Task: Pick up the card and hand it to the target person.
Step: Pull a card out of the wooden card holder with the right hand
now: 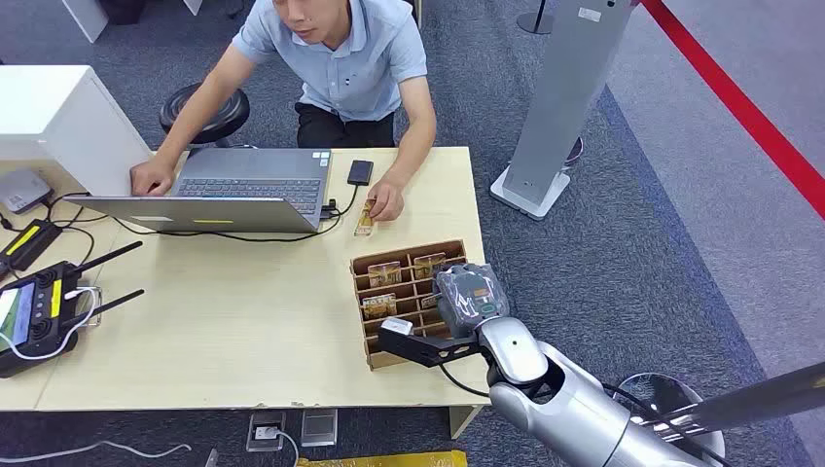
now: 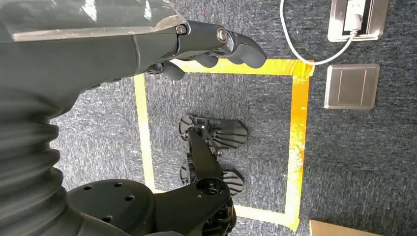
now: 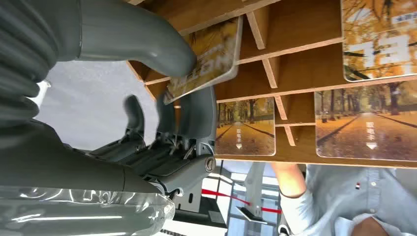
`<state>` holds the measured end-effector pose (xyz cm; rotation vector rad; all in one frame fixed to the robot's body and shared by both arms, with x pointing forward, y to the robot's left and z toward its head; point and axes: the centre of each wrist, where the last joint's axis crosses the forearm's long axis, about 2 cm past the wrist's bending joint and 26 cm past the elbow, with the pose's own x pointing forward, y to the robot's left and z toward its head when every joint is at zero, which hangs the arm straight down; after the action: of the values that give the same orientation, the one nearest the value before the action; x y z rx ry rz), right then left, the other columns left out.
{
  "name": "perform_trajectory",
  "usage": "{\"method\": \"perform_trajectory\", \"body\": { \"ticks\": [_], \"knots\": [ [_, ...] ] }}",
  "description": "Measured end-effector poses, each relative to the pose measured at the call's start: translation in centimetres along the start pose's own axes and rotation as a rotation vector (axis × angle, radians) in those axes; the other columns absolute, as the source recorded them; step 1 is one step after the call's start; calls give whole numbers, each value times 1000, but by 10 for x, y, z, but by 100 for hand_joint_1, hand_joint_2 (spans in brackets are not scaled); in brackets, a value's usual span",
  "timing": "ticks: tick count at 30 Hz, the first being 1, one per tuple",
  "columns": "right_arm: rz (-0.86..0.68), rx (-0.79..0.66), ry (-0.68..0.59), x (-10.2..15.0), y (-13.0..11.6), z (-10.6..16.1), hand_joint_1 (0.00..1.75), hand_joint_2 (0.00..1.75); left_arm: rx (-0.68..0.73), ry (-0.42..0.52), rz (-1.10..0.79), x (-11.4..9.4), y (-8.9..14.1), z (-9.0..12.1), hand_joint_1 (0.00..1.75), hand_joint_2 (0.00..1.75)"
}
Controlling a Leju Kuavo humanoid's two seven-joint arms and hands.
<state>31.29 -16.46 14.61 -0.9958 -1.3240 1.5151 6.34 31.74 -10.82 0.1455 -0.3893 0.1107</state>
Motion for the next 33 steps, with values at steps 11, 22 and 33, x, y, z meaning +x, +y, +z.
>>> {"method": "perform_trajectory", "body": {
  "ticks": [11, 22, 33],
  "knots": [
    [-2, -1, -2, 1, 0, 0, 146, 175, 2, -1, -2, 0, 1, 0, 0, 44],
    [-3, 0, 1, 1, 0, 0, 148, 175, 5, -13, -43, 1, 5, -1, 0, 175],
    [-113, 23, 6, -2, -19, -5, 148, 175, 12, -13, -31, 1, 8, -1, 0, 175]
  ]
}}
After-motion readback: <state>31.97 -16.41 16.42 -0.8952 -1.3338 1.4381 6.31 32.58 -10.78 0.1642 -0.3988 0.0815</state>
